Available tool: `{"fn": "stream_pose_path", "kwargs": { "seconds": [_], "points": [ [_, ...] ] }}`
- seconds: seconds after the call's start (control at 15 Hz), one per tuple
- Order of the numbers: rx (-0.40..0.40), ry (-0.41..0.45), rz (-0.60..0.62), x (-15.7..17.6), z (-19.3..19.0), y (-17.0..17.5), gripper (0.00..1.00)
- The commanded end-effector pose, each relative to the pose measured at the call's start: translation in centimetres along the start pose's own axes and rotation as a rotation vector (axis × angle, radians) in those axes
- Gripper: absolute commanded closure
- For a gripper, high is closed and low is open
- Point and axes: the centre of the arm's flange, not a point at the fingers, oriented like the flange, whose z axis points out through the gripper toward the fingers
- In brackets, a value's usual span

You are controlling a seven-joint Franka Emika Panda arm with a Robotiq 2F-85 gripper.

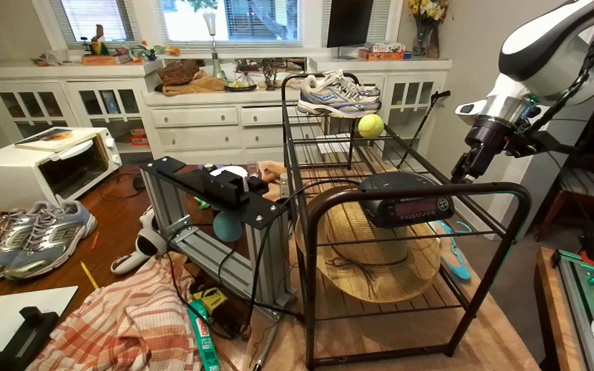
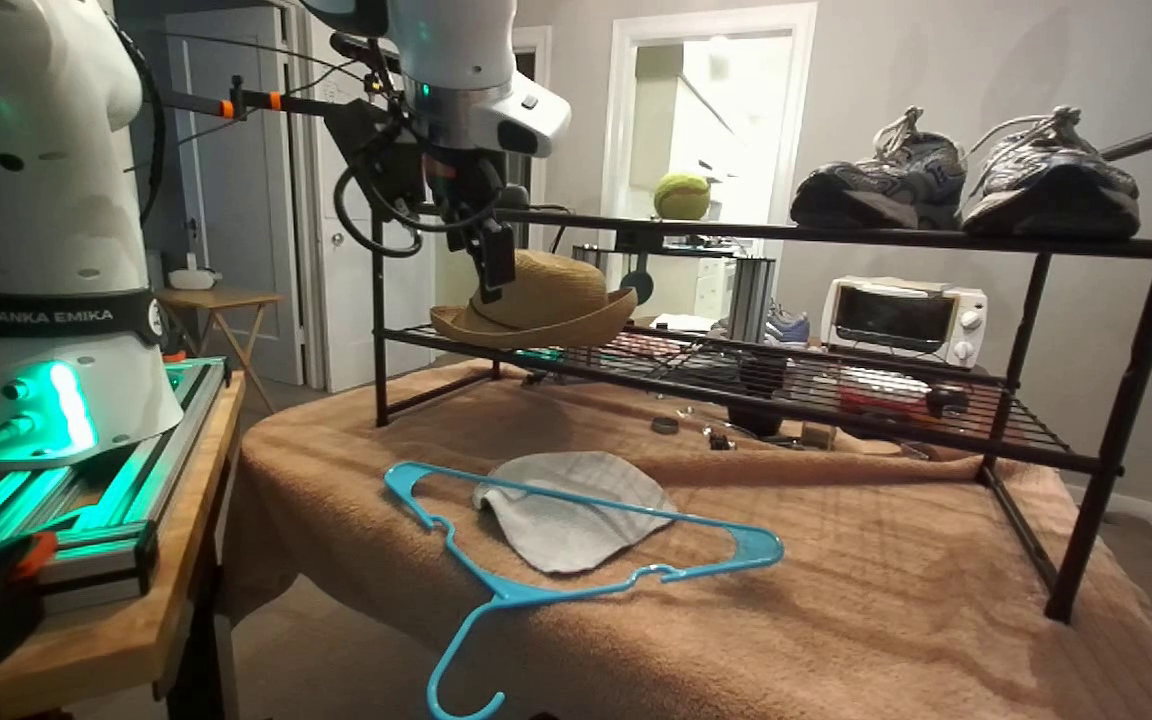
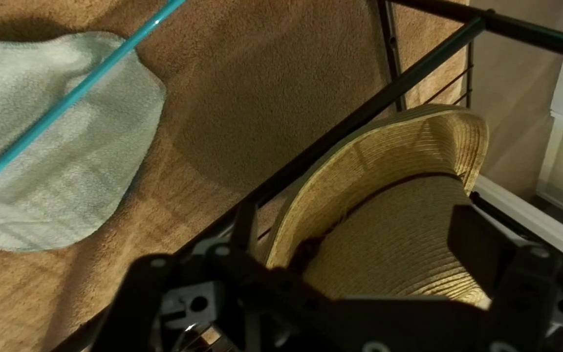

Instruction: Put the brown hat on the topmost shelf.

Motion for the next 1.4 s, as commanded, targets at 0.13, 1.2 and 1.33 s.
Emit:
{"fn": "stream_pose_path", "kwargs": {
  "seconds": [0.13,1.2,1.33],
  "points": [
    [0.136,0.126,0.061,1.7,2.5,1.2,0.00],
    [0.206,0.225,0.052,2.0,7.3,6.9,0.00],
    [0.224,0.215,0.040,1.8,7.9,6.6,0.00]
  ]
}}
